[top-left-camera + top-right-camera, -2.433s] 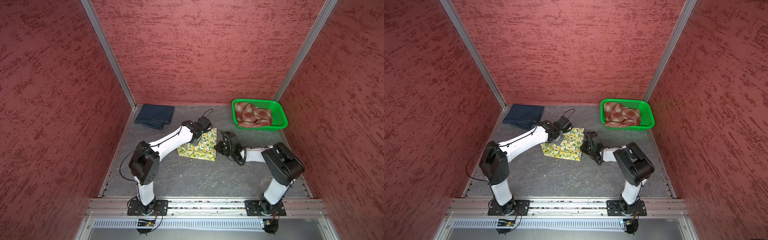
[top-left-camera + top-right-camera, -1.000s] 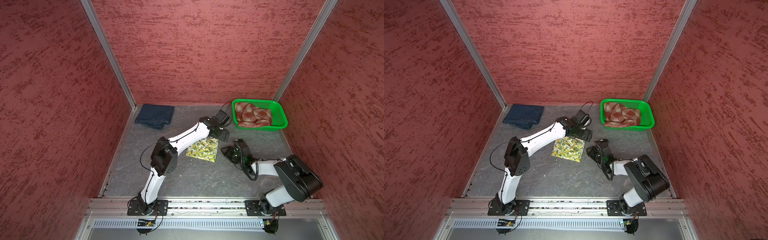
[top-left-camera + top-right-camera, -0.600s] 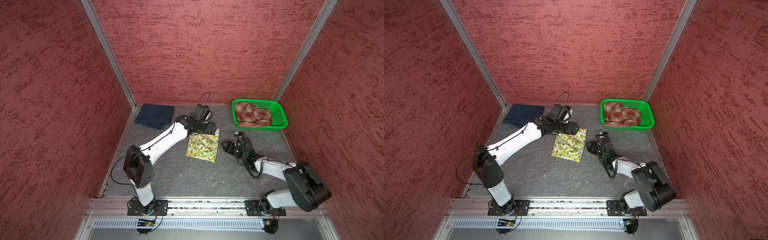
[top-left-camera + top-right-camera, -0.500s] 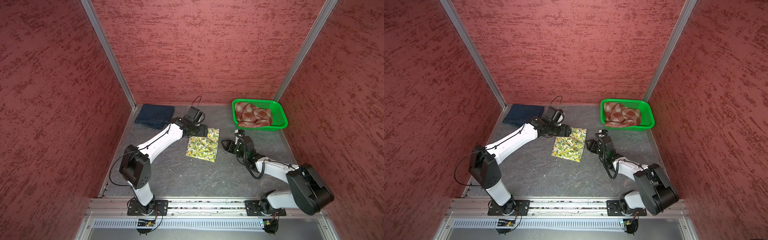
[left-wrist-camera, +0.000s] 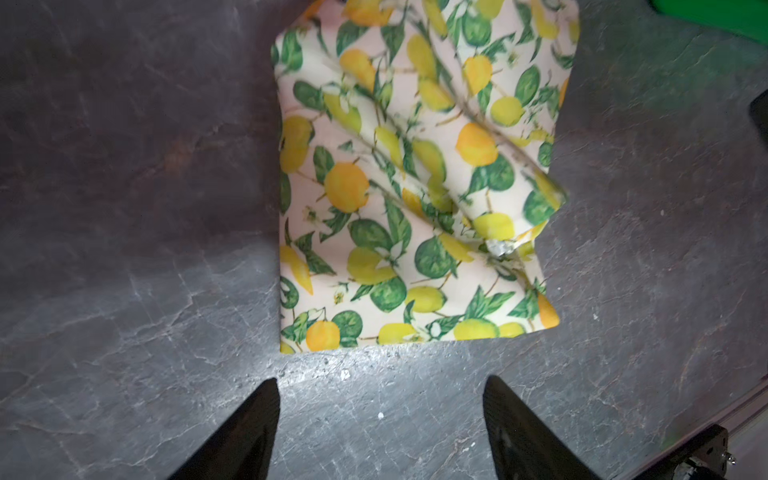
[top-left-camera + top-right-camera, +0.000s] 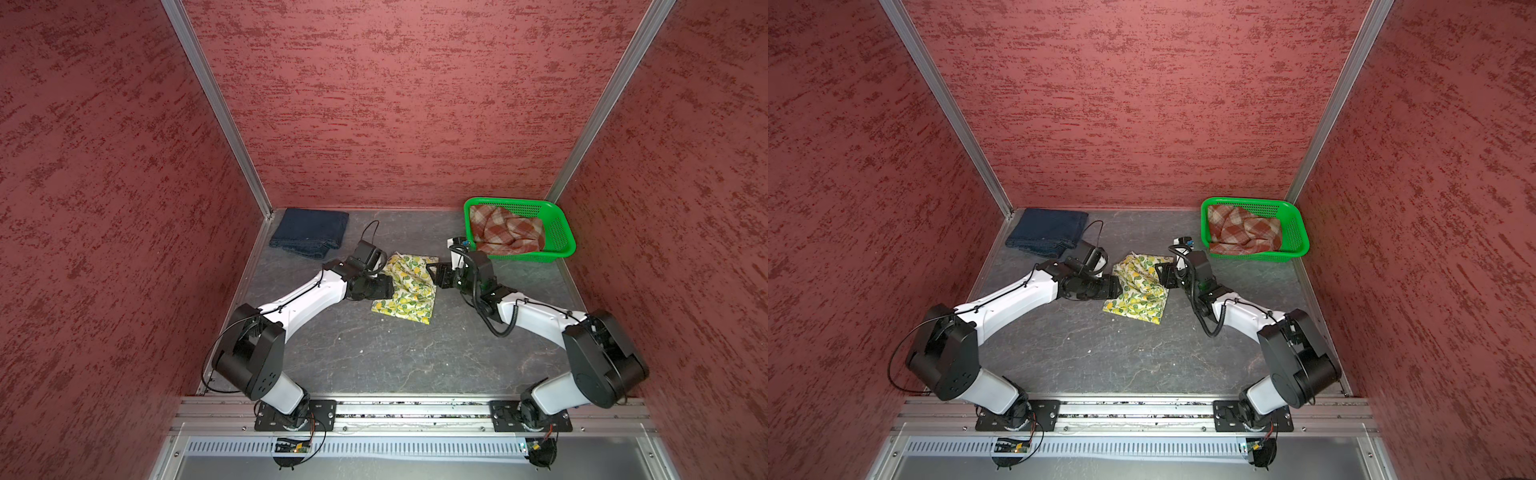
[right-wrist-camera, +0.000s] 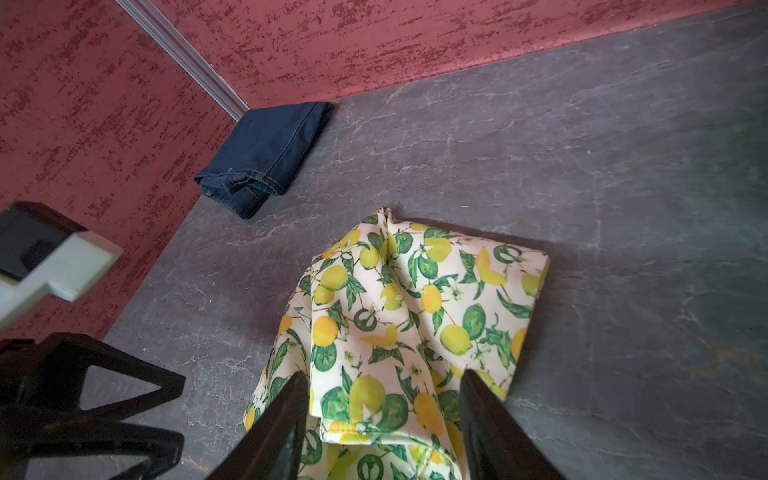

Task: Fold and stack the skirts

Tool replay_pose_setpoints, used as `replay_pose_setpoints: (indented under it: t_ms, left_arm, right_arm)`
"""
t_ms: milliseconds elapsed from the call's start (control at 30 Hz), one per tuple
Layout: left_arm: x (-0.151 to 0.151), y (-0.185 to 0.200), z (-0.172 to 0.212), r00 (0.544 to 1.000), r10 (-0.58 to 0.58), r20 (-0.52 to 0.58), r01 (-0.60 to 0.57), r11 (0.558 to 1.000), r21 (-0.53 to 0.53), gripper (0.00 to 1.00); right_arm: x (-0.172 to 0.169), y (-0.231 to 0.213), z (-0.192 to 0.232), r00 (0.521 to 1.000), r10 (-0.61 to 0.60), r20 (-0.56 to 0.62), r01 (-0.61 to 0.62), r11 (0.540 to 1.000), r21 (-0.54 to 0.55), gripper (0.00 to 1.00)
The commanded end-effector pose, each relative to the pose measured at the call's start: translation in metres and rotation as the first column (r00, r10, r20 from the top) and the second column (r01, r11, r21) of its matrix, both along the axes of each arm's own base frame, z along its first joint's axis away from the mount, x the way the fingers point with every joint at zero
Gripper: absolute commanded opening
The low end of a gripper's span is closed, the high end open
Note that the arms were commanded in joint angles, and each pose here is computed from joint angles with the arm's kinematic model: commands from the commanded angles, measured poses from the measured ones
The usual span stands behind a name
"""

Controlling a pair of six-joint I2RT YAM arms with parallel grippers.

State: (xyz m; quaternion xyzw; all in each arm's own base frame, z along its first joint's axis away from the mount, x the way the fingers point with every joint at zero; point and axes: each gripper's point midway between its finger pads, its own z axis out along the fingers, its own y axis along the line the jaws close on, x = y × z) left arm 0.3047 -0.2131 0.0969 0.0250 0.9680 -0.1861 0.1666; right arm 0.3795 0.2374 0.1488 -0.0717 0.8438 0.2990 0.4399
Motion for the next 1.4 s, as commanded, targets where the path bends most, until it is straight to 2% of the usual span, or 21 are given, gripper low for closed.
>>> replay_pose_setpoints:
  t_ms: [0,267,600,700,767,833,900,1033,1200,1367]
  left_arm:
    - [0.003,-0.008,-0.014,1.000,0.028,0.009,-0.027,0.997,-0.066,0.77]
    - [0.004,0.001,-0.070,0.994,0.073,-0.078,-0.071,0.997,0.024,0.74]
    - [-0.010,0.021,-0.090,0.987,0.100,-0.129,-0.091,0.993,0.072,0.66]
    - [-0.012,0.026,-0.093,0.984,0.111,-0.139,-0.102,0.992,0.071,0.59]
    - [-0.013,0.026,-0.095,0.984,0.107,-0.143,-0.098,0.993,0.070,0.39]
    - [-0.012,0.027,-0.097,0.984,0.104,-0.146,-0.095,0.993,0.070,0.24]
    - [-0.011,0.027,-0.099,0.984,0.100,-0.149,-0.089,0.993,0.075,0.18]
    - [-0.010,0.029,-0.106,0.981,0.101,-0.164,-0.085,0.991,0.100,0.02]
    - [-0.011,0.033,-0.113,0.978,0.101,-0.185,-0.077,0.988,0.135,0.00]
    - [-0.012,0.035,-0.117,0.976,0.098,-0.197,-0.068,0.986,0.152,0.00]
  right_arm:
    - [-0.005,0.013,-0.010,0.998,0.065,0.000,-0.065,0.992,-0.112,0.60]
    - [-0.008,0.039,-0.028,0.993,0.122,0.003,-0.117,0.957,-0.266,0.69]
    - [-0.002,0.057,-0.062,0.990,0.138,-0.031,-0.139,0.914,-0.381,0.71]
    - [-0.001,0.057,-0.074,0.991,0.128,-0.039,-0.132,0.899,-0.417,0.67]
    - [0.003,0.053,-0.078,0.995,0.096,-0.036,-0.102,0.898,-0.428,0.50]
    - [0.006,0.053,-0.076,0.996,0.082,-0.027,-0.086,0.902,-0.424,0.37]
    - [0.010,0.054,-0.071,0.997,0.075,-0.015,-0.074,0.907,-0.416,0.29]
    - [0.019,0.050,-0.059,0.999,0.049,-0.012,-0.050,0.924,-0.378,0.27]
    - [0.025,0.041,-0.041,0.999,0.038,-0.027,-0.044,0.957,-0.288,0.29]
    - [0.040,0.016,-0.030,0.997,0.002,-0.071,-0.014,0.985,-0.171,0.37]
